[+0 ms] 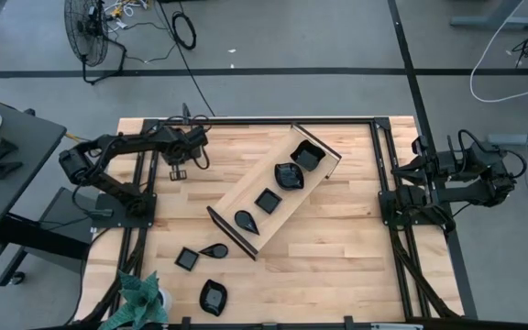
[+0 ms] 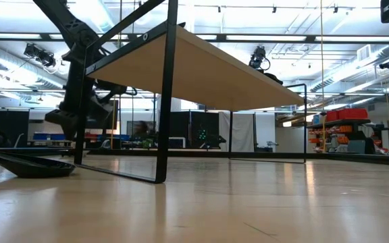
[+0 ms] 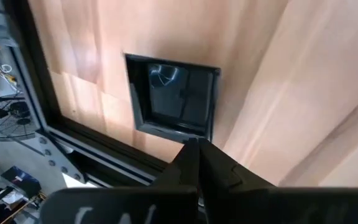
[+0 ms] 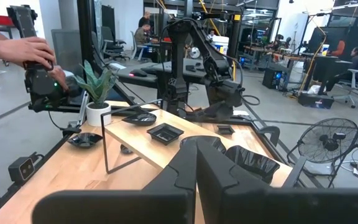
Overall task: Pick & Place Mini shaped plates
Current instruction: Stack the black square shaped plate on top of the black square shaped plate on the shelf
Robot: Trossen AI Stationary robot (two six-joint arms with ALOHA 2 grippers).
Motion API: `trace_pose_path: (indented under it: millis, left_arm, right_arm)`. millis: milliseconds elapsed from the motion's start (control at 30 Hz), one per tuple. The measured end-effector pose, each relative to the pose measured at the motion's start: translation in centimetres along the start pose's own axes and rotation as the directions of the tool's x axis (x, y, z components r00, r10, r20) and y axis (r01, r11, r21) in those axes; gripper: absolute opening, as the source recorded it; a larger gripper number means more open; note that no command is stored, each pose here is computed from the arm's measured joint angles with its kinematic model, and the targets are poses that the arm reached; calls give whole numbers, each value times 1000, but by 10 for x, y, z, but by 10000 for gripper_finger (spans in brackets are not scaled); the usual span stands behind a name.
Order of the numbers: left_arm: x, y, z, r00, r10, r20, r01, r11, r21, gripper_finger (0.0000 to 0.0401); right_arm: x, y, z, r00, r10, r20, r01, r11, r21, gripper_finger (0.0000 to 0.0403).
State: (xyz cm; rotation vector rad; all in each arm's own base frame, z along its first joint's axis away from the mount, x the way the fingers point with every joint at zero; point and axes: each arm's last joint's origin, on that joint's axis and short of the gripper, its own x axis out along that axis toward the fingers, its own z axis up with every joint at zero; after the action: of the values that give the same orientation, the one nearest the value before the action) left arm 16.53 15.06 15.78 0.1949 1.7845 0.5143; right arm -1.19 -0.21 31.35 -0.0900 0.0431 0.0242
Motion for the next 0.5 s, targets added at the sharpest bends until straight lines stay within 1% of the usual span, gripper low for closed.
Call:
trace_pose_path:
  millis: [167, 267, 333, 433, 500]
  left_arm:
    - [-4, 2, 3, 1000, 6, 13, -6, 1000, -3, 3]
    - [-5, -1, 3, 1000, -3, 11, 3, 1000, 9, 11]
    - [-6, -4, 2, 997, -73, 22, 73, 997, 13, 21]
    - [-6, -8, 2, 979, -195, 61, 196, 981, -15, 45]
    - [-6, -9, 2, 973, -218, 73, 222, 974, -41, 67]
  right_arm:
    - [0, 0, 0, 1000, 0, 0, 0, 1000, 0, 10]
    - [0, 0, 0, 1000, 0, 0, 0, 1000, 0, 10]
    - [0, 0, 0, 1000, 0, 0, 0, 1000, 0, 10]
    - [0, 0, 0, 1000, 0, 0, 0, 1000, 0, 10]
    - [0, 0, 0, 1000, 0, 0, 0, 1000, 0, 10]
